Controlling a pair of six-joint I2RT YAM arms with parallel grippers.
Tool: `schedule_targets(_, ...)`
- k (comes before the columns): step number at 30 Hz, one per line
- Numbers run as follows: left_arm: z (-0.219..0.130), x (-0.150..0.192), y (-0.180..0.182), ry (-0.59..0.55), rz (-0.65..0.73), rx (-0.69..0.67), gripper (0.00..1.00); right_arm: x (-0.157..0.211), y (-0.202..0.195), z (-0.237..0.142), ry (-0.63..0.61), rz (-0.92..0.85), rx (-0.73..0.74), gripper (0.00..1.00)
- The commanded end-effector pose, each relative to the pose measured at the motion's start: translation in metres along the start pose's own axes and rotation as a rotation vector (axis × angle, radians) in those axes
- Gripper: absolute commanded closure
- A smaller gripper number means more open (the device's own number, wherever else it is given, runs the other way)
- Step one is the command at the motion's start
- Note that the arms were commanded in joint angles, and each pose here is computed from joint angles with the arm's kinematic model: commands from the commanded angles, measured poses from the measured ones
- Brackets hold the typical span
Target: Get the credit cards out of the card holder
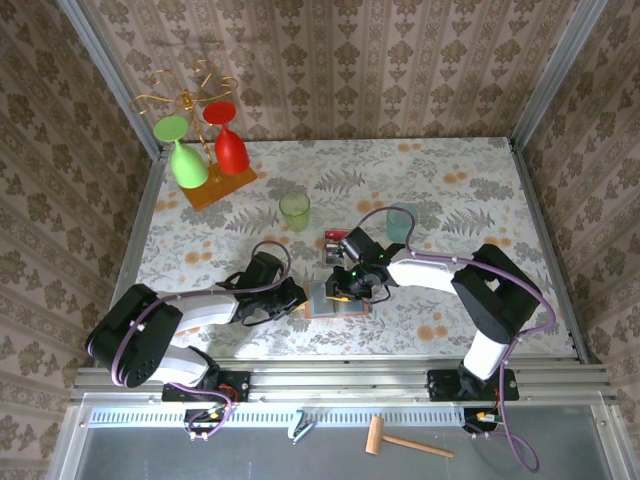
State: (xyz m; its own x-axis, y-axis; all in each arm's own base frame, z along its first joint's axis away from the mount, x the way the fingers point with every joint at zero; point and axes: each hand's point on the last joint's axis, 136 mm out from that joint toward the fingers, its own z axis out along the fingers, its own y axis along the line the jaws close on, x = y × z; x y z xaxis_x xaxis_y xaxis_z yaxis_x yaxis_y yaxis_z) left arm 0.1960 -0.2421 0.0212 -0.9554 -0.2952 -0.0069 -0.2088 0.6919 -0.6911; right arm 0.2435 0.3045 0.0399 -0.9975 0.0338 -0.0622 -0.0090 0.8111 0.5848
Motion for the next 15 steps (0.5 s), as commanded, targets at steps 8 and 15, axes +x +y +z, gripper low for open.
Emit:
schedule_targets(8,-0.003,0.003,0.006,0.01,0.008,-0.016,0.89,0.001,0.016,0.008,0.03,0.028,-0.114,0.75)
schedule_targets(15,-0.003,0.003,0.008,0.01,0.005,-0.02,0.89,0.005,-0.001,0.015,0.047,0.039,-0.044,0.74)
